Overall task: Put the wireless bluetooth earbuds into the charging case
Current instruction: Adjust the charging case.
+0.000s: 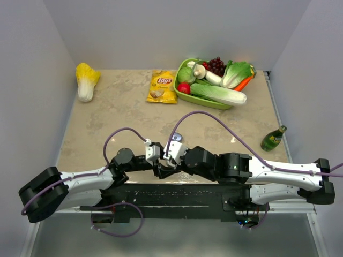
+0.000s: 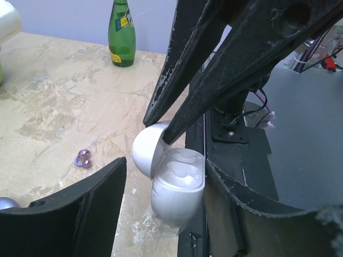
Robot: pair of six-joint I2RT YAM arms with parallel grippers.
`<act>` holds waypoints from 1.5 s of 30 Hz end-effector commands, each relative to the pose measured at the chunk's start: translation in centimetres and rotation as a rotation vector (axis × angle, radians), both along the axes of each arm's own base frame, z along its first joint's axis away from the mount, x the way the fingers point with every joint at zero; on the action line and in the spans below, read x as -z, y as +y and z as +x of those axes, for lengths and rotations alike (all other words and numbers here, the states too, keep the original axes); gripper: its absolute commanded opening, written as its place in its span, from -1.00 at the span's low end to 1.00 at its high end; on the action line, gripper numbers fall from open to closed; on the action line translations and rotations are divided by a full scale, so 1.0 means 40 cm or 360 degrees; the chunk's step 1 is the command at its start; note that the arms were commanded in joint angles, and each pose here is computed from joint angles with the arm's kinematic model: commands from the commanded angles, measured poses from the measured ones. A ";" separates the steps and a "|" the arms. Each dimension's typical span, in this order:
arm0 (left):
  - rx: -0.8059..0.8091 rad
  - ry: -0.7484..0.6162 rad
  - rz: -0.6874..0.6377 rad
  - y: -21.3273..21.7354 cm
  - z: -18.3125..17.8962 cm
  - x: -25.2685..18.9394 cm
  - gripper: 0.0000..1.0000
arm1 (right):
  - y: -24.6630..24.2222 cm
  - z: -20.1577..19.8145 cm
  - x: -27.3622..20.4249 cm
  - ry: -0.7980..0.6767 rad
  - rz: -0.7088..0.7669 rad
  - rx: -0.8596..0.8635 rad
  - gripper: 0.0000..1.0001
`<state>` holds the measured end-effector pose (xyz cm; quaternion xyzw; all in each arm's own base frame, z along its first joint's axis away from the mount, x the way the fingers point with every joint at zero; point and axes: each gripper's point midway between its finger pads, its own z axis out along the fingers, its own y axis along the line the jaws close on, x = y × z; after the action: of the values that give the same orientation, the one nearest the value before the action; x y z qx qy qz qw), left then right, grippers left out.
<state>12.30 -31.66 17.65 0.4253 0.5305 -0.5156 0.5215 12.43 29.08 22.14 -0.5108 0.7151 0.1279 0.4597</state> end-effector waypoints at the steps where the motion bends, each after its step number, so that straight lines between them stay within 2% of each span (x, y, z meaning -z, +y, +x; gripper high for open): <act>1: -0.0023 -0.0082 -0.0037 -0.014 0.019 -0.040 0.29 | 0.026 -0.012 -0.048 0.0013 0.0089 -0.0048 -1.00; 5: -0.0035 -0.0086 -0.0012 -0.021 0.021 -0.042 0.36 | 0.025 -0.011 -0.045 0.0013 0.0071 -0.0047 -1.00; 19: -0.0009 -0.0045 0.0034 -0.028 0.010 -0.025 0.36 | 0.004 0.006 -0.042 -0.0031 0.0024 0.0009 -1.00; 37: 0.0014 -0.0051 -0.0048 -0.012 -0.010 -0.046 0.29 | -0.003 0.010 -0.035 -0.0045 0.0009 0.0028 -1.00; 39: 0.0024 -0.0051 -0.0050 -0.013 -0.012 -0.047 0.26 | -0.003 0.011 -0.034 -0.0044 0.0007 0.0030 -1.00; 45: 0.0044 -0.0037 -0.0034 -0.015 -0.017 -0.038 0.01 | -0.004 0.013 -0.036 -0.0047 0.0010 0.0037 -1.00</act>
<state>12.02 -32.16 17.90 0.4330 0.5370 -0.5122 0.5117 12.74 28.77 21.77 -0.5134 0.7194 0.1089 0.4550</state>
